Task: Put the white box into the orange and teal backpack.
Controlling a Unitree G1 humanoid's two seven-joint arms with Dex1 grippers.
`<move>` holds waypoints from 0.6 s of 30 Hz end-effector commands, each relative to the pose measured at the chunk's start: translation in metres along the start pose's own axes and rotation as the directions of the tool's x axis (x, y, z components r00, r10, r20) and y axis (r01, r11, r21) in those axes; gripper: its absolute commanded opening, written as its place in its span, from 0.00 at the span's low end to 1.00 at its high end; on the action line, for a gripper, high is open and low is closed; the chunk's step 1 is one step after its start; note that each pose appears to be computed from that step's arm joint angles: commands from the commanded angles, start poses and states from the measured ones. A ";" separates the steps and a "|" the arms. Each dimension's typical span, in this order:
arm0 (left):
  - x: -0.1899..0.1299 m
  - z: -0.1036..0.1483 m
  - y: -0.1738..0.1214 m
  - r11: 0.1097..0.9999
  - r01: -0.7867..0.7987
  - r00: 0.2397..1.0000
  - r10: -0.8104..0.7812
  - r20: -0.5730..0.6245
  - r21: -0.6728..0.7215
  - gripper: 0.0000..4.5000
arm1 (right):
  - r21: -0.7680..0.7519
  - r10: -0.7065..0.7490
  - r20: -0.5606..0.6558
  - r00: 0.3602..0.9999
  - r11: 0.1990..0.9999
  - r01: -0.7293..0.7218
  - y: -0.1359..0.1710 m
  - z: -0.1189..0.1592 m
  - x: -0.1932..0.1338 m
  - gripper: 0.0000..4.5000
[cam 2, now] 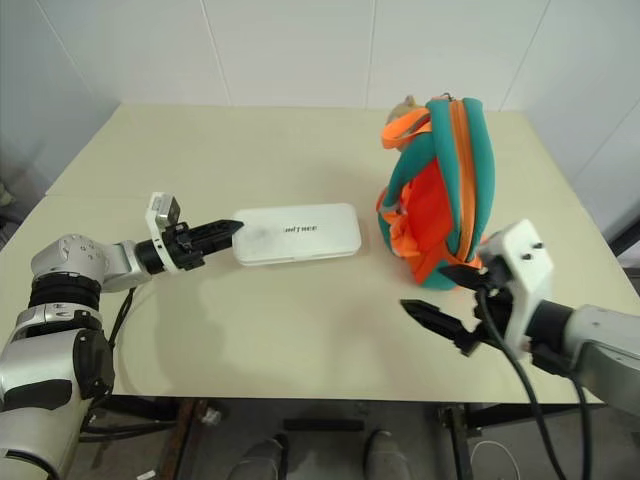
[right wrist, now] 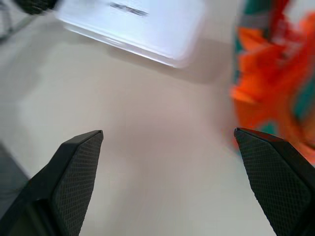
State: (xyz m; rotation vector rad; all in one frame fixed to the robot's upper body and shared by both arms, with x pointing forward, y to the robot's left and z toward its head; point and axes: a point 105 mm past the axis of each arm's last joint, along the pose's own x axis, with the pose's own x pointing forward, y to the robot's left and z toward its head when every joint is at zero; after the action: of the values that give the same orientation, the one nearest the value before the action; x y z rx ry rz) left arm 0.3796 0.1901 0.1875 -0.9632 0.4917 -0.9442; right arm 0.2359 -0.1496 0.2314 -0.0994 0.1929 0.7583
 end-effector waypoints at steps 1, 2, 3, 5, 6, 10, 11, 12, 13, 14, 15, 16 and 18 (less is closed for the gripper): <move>-0.004 0.014 -0.017 0.997 0.058 0.997 -0.060 0.042 0.052 0.27 | 0.027 -0.017 0.097 0.995 1.000 0.015 0.004 0.014 0.020 1.00; -0.005 0.014 -0.017 0.997 0.057 0.997 -0.059 0.045 0.052 0.27 | 0.038 -0.034 0.109 0.993 0.999 0.030 0.002 0.016 0.025 1.00; -0.006 0.015 -0.016 0.997 0.055 0.997 -0.058 0.048 0.051 0.27 | 0.044 -0.053 0.121 0.991 0.998 0.048 -0.001 0.018 0.031 1.00; -0.008 0.015 -0.016 0.997 0.053 0.997 -0.056 0.056 0.050 0.27 | 0.068 -0.113 0.159 0.981 0.992 0.104 -0.010 0.023 0.043 1.00; -0.009 0.015 -0.016 0.997 0.053 0.997 -0.056 0.061 0.050 0.27 | 0.079 -0.139 0.169 0.976 0.989 0.127 -0.014 0.025 0.049 1.00; -0.013 0.015 -0.015 0.998 0.050 0.996 -0.053 0.074 0.047 0.27 | 0.105 -0.253 0.194 0.948 0.966 0.236 -0.036 0.032 0.068 1.00; -0.014 0.015 -0.015 0.998 0.049 0.996 -0.053 0.076 0.046 0.27 | 0.104 -0.278 0.196 0.940 0.959 0.262 -0.041 0.032 0.071 1.00; -0.015 0.015 -0.015 0.998 0.049 0.995 -0.053 0.079 0.046 0.27 | 0.102 -0.314 0.197 0.929 0.949 0.299 -0.048 0.033 0.074 1.00; -0.016 0.015 -0.015 0.998 0.049 0.995 -0.052 0.083 0.045 0.27 | 0.104 -0.347 0.199 0.916 0.937 0.332 -0.055 0.033 0.077 1.00; -0.017 0.015 -0.015 0.998 0.047 0.995 -0.051 0.086 0.044 0.27 | 0.103 -0.370 0.208 0.905 0.929 0.356 -0.060 0.035 0.081 1.00; -0.018 0.015 -0.015 0.998 0.045 0.995 -0.049 0.089 0.043 0.27 | 0.107 -0.392 0.216 0.894 0.920 0.378 -0.066 0.036 0.085 1.00; -0.020 0.015 -0.015 0.998 0.044 0.995 -0.048 0.093 0.042 0.27 | 0.113 -0.408 0.224 0.885 0.913 0.392 -0.069 0.038 0.089 1.00; -0.022 0.015 -0.015 0.998 0.041 0.994 -0.045 0.100 0.041 0.27 | 0.131 -0.424 0.242 0.873 0.906 0.404 -0.075 0.041 0.098 1.00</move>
State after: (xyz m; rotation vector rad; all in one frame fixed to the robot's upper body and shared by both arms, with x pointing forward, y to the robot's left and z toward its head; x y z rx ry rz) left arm 0.3742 0.2070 0.1884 -0.9849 0.4433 -0.9015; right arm 0.3573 -0.1309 0.2374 0.0369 0.0175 0.3487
